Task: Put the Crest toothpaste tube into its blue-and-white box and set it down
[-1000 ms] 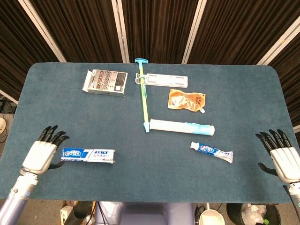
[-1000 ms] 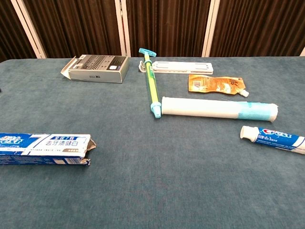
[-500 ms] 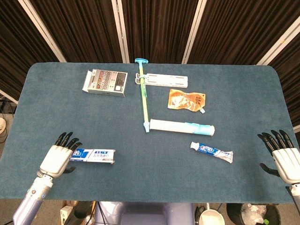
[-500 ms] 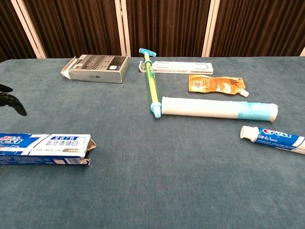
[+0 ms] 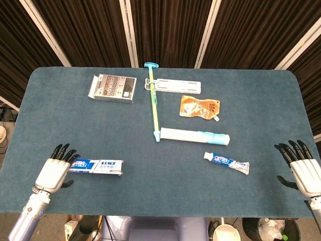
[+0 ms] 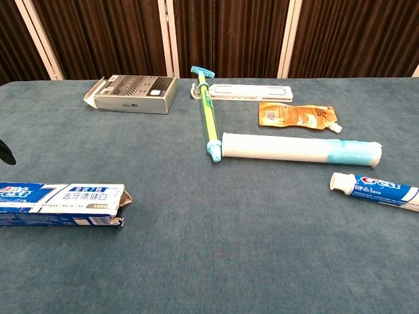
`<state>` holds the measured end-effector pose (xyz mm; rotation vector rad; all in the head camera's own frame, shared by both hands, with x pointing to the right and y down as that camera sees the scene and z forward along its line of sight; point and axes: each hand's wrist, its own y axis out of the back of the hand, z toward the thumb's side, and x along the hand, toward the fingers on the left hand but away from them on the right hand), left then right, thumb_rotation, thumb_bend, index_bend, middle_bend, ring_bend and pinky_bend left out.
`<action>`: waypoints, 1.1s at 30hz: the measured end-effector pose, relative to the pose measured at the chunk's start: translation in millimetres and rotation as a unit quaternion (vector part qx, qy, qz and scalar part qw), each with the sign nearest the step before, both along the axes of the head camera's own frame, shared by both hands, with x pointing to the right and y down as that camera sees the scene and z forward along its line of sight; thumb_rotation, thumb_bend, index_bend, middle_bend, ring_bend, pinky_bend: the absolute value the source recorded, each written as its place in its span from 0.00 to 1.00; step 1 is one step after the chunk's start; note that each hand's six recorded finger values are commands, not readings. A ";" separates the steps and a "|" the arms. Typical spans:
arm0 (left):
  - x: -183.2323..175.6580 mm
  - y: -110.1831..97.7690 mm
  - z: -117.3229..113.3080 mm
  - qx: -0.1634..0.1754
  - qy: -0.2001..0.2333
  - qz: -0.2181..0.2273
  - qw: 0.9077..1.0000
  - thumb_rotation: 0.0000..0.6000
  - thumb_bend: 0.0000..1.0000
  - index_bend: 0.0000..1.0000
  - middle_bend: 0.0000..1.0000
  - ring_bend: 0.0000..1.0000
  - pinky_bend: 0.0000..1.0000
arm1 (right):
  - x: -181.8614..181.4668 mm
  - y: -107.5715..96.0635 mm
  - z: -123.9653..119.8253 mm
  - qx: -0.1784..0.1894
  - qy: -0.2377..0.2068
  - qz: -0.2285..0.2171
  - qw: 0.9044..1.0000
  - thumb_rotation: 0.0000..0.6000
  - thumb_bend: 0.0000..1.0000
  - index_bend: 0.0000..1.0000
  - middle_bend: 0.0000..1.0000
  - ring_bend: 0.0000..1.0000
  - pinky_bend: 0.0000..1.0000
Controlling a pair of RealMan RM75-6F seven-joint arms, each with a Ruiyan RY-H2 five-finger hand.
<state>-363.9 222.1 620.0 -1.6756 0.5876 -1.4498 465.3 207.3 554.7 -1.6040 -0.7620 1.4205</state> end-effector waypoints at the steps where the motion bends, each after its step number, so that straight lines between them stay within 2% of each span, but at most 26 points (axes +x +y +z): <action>1: -0.1 0.1 0.8 0.001 -0.001 0.001 1.000 1.00 0.00 0.24 0.16 0.00 0.00 | 0.3 0.3 0.5 -0.001 0.001 0.000 1.000 1.00 0.19 0.15 0.19 0.09 0.00; 21: 24.5 -0.7 33.2 0.010 0.002 0.010 1.000 1.00 0.00 0.24 0.16 0.00 0.00 | 16.7 2.2 10.2 -0.023 0.013 0.015 1.000 1.00 0.19 0.15 0.20 0.09 0.00; 33: 26.3 0.3 45.2 0.013 -0.009 0.008 1.000 1.00 0.00 0.27 0.21 0.00 0.00 | 18.9 2.0 14.7 -0.027 0.015 0.016 0.999 1.00 0.19 0.15 0.20 0.09 0.00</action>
